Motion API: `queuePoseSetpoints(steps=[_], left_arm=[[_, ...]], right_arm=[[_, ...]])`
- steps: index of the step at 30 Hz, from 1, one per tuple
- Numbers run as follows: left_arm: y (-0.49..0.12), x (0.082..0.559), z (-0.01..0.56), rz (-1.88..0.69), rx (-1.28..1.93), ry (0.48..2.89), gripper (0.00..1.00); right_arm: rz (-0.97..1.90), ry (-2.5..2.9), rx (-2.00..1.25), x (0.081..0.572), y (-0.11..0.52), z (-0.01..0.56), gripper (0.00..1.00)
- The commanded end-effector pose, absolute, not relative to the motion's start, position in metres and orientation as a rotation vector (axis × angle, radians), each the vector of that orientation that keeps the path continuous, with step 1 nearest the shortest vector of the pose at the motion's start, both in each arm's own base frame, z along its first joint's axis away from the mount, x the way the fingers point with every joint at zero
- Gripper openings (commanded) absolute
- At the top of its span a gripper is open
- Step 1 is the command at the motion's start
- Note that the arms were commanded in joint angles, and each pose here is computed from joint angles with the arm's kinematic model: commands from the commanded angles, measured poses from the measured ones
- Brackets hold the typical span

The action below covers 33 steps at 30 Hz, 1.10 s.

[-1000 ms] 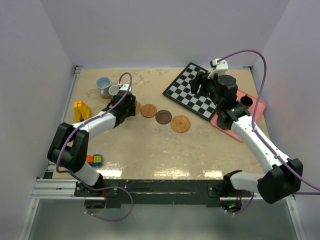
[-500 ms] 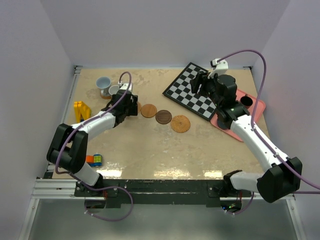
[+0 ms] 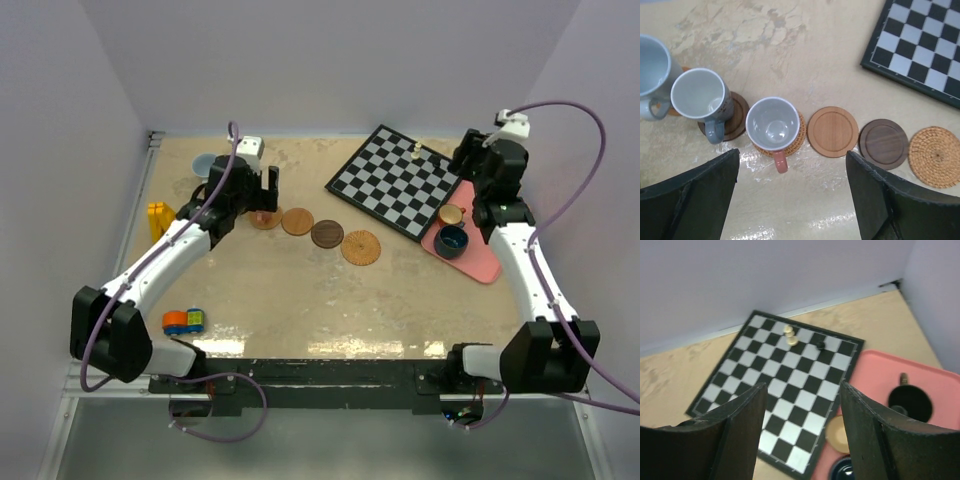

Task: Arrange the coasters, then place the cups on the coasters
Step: Pick up the cup from the tray.

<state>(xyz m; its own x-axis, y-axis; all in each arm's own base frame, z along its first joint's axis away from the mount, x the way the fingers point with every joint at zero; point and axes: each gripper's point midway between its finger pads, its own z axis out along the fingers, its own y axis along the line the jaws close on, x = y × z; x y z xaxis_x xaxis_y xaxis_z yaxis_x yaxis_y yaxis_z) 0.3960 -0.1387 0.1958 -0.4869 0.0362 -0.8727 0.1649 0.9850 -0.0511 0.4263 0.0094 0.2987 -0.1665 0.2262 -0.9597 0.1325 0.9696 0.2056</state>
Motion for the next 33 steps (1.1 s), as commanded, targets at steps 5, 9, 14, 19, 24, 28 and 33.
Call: queuePoseSetpoints(steps=[5, 9, 14, 19, 24, 28, 33], left_arm=[[-0.156, 0.391, 0.262, -0.248, 0.328, 1.925, 0.92], [-0.152, 0.386, 0.236, -0.286, 0.34, 1.967, 0.93], [-0.146, 0.384, 0.237, -0.274, 0.321, 1.965, 0.92], [-0.143, 0.382, 0.237, -0.261, 0.317, 1.959, 0.93], [-0.143, 0.383, 0.236, -0.252, 0.321, 1.961, 0.93], [-0.138, 0.385, 0.233, -0.222, 0.311, 1.969, 0.93], [-0.138, 0.385, 0.232, -0.217, 0.313, 1.971, 0.93]], right_arm=[[-0.228, 1.837, 0.468, 0.449, -0.1, 0.254, 0.58], [-0.271, 1.942, 0.497, 0.456, -0.122, 0.208, 0.49], [-0.255, 2.004, 0.485, 0.467, -0.121, 0.179, 0.45], [-0.309, 2.059, 0.479, 0.475, -0.128, 0.153, 0.41], [-0.325, 2.119, 0.488, 0.477, -0.13, 0.123, 0.38], [-0.338, 2.148, 0.508, 0.475, -0.132, 0.108, 0.36], [-0.343, 2.169, 0.518, 0.474, -0.132, 0.096, 0.29]])
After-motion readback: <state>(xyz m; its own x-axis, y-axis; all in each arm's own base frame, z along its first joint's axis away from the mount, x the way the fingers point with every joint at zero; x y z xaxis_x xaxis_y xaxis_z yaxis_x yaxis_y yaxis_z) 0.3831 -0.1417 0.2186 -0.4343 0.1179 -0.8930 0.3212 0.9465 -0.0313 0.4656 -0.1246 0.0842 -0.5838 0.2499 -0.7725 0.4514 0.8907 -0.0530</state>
